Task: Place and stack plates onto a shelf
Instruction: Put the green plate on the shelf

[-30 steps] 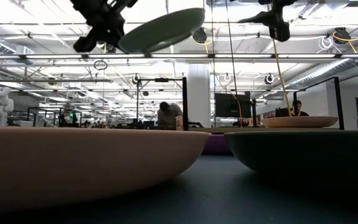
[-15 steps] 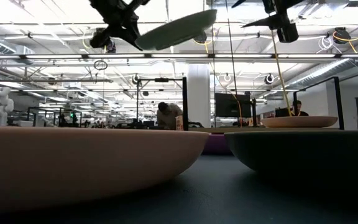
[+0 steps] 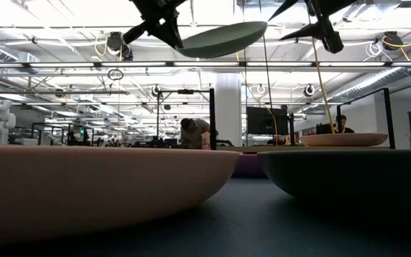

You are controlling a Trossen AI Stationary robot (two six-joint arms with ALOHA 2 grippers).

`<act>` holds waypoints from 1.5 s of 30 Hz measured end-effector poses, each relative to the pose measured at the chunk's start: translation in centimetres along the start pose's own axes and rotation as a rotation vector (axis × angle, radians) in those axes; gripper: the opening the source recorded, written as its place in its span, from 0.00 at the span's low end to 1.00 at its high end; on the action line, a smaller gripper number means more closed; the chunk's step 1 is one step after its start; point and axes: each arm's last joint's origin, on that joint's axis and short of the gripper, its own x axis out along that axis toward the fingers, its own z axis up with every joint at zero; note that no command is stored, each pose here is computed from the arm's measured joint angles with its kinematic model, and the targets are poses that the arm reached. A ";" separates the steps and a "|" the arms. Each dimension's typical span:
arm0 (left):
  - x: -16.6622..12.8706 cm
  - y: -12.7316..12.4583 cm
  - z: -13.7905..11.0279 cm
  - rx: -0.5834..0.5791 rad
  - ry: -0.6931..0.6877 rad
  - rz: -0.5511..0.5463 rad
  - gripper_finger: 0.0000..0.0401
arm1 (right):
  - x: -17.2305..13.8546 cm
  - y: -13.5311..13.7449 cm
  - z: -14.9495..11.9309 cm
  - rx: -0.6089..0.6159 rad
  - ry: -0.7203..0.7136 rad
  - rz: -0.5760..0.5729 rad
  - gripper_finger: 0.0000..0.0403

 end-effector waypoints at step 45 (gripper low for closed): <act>0.7 -3.5 -0.6 0.025 -0.343 0.039 0.06 | 0.3 0.4 2.3 -0.546 -0.303 -0.116 0.03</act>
